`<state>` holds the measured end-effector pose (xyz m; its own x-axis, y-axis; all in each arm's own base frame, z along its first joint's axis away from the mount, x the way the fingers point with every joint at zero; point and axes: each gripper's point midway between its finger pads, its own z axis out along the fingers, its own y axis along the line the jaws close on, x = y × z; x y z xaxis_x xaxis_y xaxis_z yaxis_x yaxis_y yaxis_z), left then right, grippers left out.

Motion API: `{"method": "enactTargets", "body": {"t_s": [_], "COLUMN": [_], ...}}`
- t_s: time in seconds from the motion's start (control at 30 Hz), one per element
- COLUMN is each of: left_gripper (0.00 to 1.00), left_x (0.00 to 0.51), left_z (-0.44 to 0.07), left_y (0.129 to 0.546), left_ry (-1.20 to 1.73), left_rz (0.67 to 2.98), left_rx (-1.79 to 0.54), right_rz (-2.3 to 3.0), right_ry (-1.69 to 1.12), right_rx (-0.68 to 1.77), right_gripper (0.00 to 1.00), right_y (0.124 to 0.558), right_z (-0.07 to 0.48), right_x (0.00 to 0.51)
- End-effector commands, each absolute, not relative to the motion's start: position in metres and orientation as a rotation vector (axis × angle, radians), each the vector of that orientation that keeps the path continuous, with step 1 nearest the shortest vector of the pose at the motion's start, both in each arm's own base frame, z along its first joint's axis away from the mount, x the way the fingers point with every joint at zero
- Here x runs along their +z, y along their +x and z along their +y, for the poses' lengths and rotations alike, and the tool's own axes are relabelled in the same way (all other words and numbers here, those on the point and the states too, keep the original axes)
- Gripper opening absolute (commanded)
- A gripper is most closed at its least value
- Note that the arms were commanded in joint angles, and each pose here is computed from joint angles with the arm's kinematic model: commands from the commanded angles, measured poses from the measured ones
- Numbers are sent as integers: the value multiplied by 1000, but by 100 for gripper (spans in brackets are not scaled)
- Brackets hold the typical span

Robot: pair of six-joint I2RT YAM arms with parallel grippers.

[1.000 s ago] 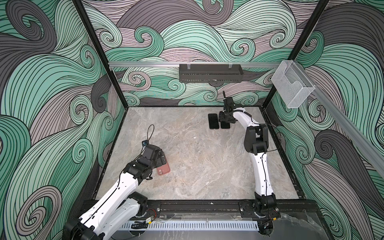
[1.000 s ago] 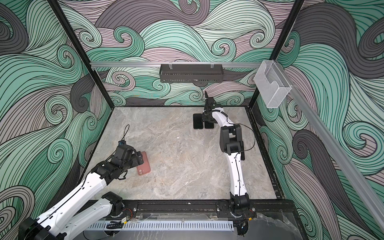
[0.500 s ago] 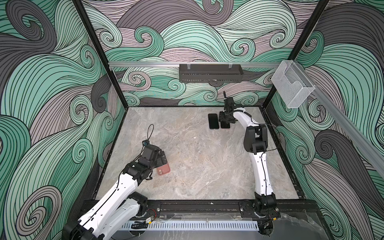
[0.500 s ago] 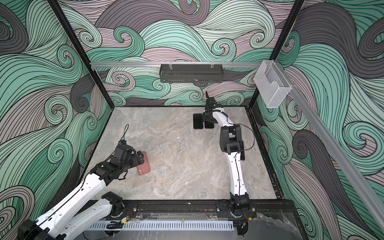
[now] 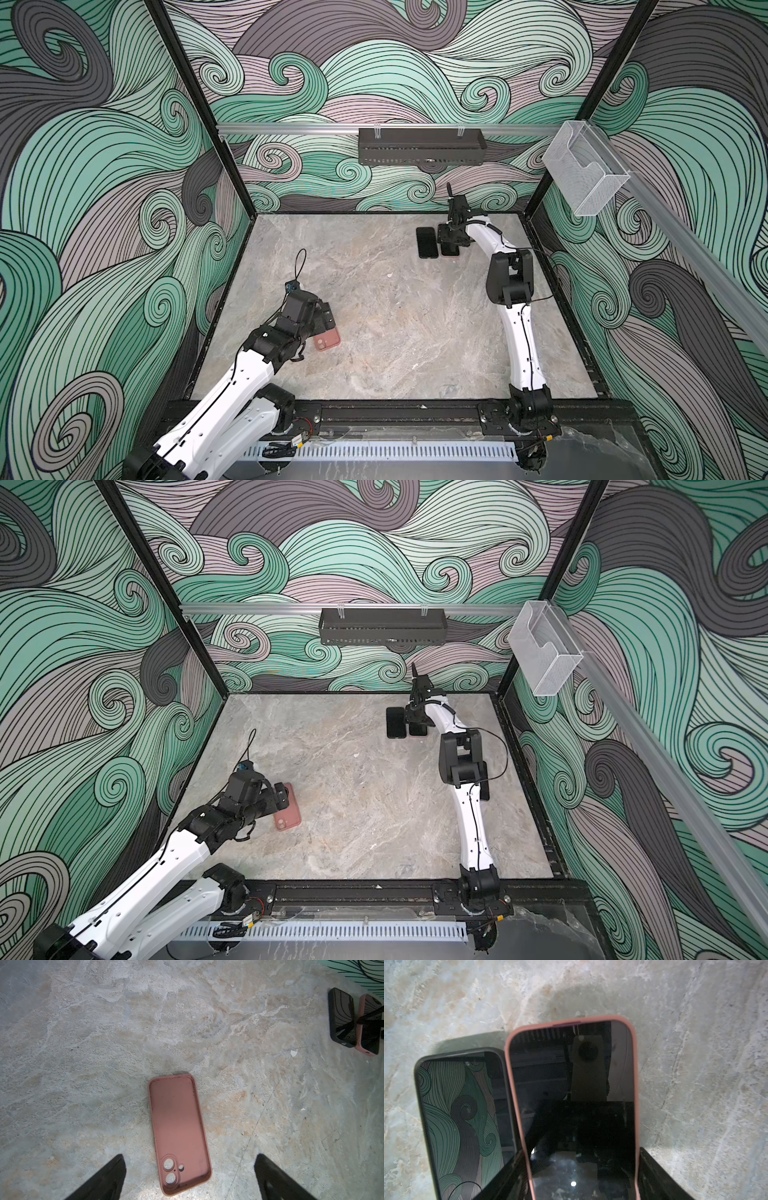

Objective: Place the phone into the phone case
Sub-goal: 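Open the right gripper and draw it back toward the robot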

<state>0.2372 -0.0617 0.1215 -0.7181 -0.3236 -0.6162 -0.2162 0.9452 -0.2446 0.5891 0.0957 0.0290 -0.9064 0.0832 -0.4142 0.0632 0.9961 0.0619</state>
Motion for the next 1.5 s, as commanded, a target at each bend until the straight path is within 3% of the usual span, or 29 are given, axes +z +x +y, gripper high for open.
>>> {"method": "enactTargets", "body": {"t_s": [0.0,0.2,0.37,0.63,0.93,1.03,1.27,1.47], "left_gripper": [98,99,99,99,89,85,66,59], "left_x": [119,118,118,118,102,99,77,52], "left_z": [-61,-60,-59,-52,-40,-40,-32,-35], "left_y": [235,235,235,238,243,246,243,239], "left_ry": [-377,-381,-385,-413,-484,-480,-539,-581], "left_rz": [2403,2407,2410,2407,2475,2491,2581,2655], "left_rx": [-206,-196,-188,-134,16,26,117,129], "right_rz": [2681,2673,2664,2621,2511,2507,2567,2598], "right_ry": [107,89,75,39,-8,-31,-92,-172], "right_rx": [99,110,126,142,232,296,465,493], "right_gripper": [69,84,90,90,86,85,80,79], "right_y": [595,592,591,575,504,471,405,371], "right_z": [97,98,99,98,96,100,117,127], "right_x": [41,53,61,106,169,169,139,130]}}
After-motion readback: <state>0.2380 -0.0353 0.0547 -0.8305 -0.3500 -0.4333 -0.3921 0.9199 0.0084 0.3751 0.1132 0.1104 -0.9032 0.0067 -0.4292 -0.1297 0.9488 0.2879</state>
